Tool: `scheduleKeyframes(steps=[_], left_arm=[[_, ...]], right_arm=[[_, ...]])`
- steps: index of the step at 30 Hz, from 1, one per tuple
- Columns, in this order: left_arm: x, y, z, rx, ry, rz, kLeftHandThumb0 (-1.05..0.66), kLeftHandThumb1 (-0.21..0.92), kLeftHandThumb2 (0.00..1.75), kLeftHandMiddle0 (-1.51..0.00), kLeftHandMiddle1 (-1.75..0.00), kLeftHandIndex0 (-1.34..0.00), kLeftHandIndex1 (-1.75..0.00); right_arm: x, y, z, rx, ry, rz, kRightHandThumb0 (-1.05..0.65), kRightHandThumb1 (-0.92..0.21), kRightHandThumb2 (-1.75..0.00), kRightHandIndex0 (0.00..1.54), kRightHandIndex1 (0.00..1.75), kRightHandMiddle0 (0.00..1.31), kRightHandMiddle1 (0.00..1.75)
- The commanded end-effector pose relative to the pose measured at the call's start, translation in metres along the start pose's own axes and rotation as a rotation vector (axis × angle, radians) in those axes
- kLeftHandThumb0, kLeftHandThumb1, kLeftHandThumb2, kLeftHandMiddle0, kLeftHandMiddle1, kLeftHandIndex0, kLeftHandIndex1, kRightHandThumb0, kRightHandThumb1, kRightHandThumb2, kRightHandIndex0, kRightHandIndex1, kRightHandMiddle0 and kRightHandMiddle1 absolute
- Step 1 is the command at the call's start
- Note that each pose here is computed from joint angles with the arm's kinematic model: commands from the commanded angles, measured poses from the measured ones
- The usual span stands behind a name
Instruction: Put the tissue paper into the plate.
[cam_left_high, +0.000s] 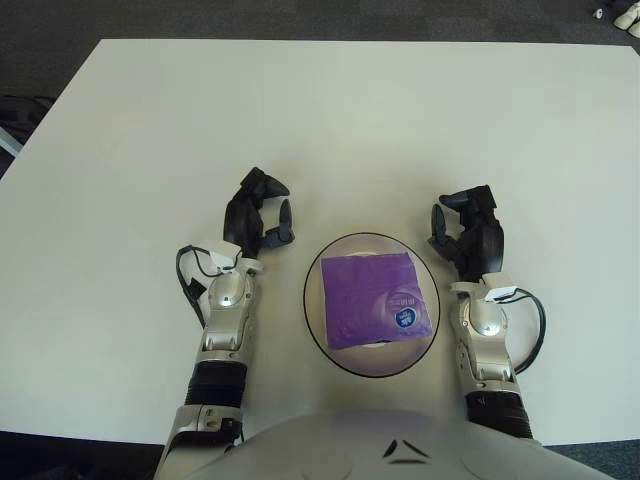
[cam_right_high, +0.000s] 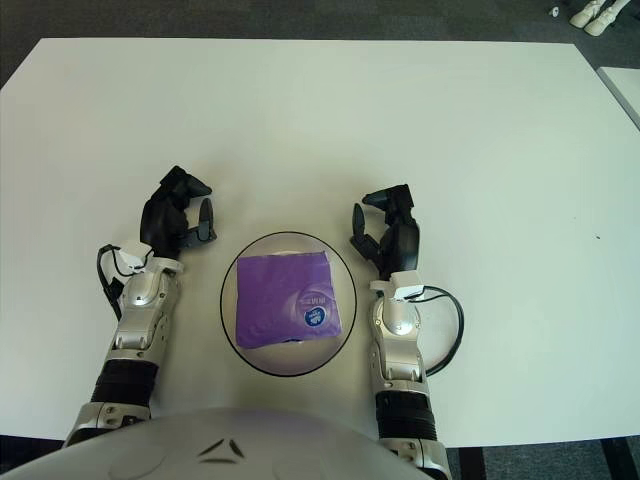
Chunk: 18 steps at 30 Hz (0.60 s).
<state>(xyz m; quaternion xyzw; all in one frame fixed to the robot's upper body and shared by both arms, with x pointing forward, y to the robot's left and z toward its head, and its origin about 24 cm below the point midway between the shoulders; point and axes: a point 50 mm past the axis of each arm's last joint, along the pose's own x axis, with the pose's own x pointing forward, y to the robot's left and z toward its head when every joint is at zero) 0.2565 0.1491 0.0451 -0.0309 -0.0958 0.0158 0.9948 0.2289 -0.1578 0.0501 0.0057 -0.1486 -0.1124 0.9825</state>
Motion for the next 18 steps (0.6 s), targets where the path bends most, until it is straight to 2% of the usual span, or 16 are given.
scheduleKeyframes(steps=[1,18], left_arm=[[-0.0194,0.0095,-0.029,0.008,0.155,0.032,-0.44,0.43,1.18,-0.98,-1.75,-0.52,-1.75],[-0.0229,0.0132,-0.0355,0.011,0.208,0.052,-0.44,0.42,1.2,-0.98,-1.75,-0.52,-1.75]], right_arm=[[-0.0136,-0.007,-0.0171,-0.013,0.104,-0.015,-0.36,-0.8,-0.7,0.55,1.35,0.26,1.75],[-0.0142,-0.007,-0.0164,-0.01,0.099,-0.018,-0.36,-0.8,-0.7,0.57,1.36,0.26,1.75]])
